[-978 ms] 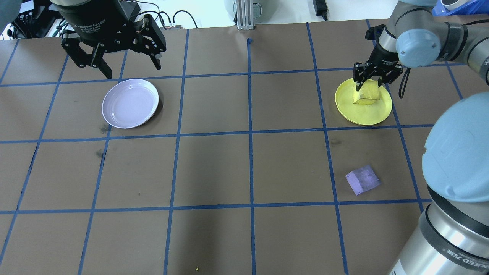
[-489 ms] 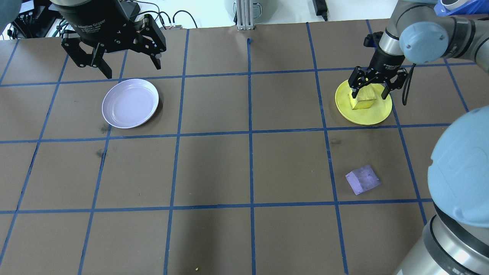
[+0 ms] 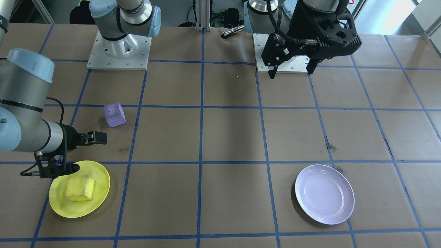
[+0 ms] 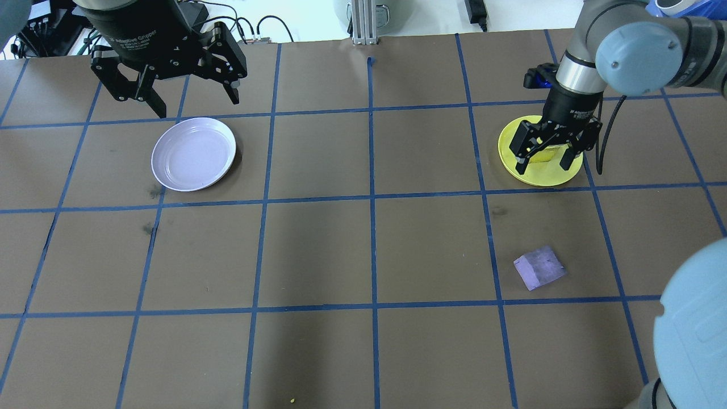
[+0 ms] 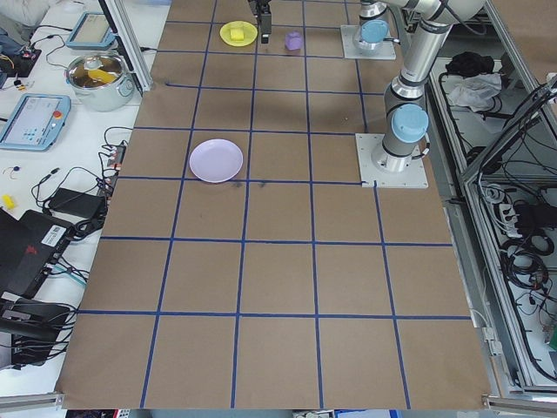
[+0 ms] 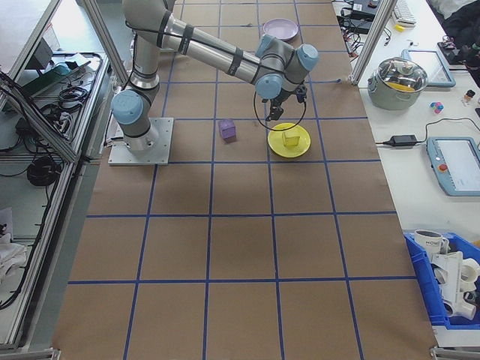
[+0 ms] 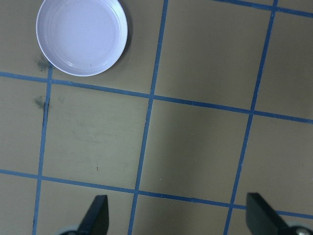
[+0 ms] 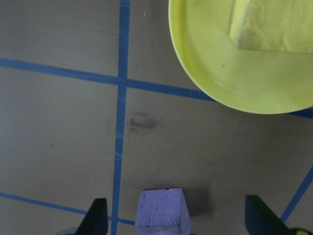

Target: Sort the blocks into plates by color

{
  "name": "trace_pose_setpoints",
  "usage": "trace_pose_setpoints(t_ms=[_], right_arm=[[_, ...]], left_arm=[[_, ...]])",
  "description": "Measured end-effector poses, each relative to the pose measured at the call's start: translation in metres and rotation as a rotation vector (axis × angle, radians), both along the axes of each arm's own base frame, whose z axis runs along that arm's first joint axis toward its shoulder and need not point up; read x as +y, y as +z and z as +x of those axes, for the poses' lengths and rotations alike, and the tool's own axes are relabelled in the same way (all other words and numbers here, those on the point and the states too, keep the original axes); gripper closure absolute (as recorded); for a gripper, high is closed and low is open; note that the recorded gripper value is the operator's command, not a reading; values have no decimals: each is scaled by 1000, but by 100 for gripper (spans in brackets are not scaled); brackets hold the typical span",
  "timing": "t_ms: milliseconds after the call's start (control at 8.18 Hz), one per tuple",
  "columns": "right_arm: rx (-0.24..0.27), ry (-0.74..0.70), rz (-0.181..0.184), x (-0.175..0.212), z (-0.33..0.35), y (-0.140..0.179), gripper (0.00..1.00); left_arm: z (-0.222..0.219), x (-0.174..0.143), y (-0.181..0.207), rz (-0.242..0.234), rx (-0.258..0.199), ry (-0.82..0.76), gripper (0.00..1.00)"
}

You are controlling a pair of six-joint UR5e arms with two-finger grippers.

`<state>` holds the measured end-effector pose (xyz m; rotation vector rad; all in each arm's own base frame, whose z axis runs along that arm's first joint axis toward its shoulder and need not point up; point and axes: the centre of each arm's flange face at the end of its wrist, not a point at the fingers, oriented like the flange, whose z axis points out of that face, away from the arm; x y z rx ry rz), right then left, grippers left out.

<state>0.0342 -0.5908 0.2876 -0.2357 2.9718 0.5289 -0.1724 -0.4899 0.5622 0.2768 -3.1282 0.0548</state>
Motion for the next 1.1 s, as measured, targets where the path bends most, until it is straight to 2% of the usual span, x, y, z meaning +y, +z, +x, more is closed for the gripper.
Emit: trace_pose_setpoints(t_ms=[244, 489, 733, 1100], right_arm=[[3, 78, 44, 46, 20, -16, 0], [51, 122, 44, 80, 23, -37, 0], [63, 135, 54, 103, 24, -62, 0], [66, 168, 80, 115, 24, -75, 0]], left_arm=[[0, 0, 0, -1, 0, -1, 0], [0, 0, 0, -1, -1, -1, 0], [0, 1, 1, -1, -1, -1, 0], [0, 2, 2, -4, -1, -1, 0]])
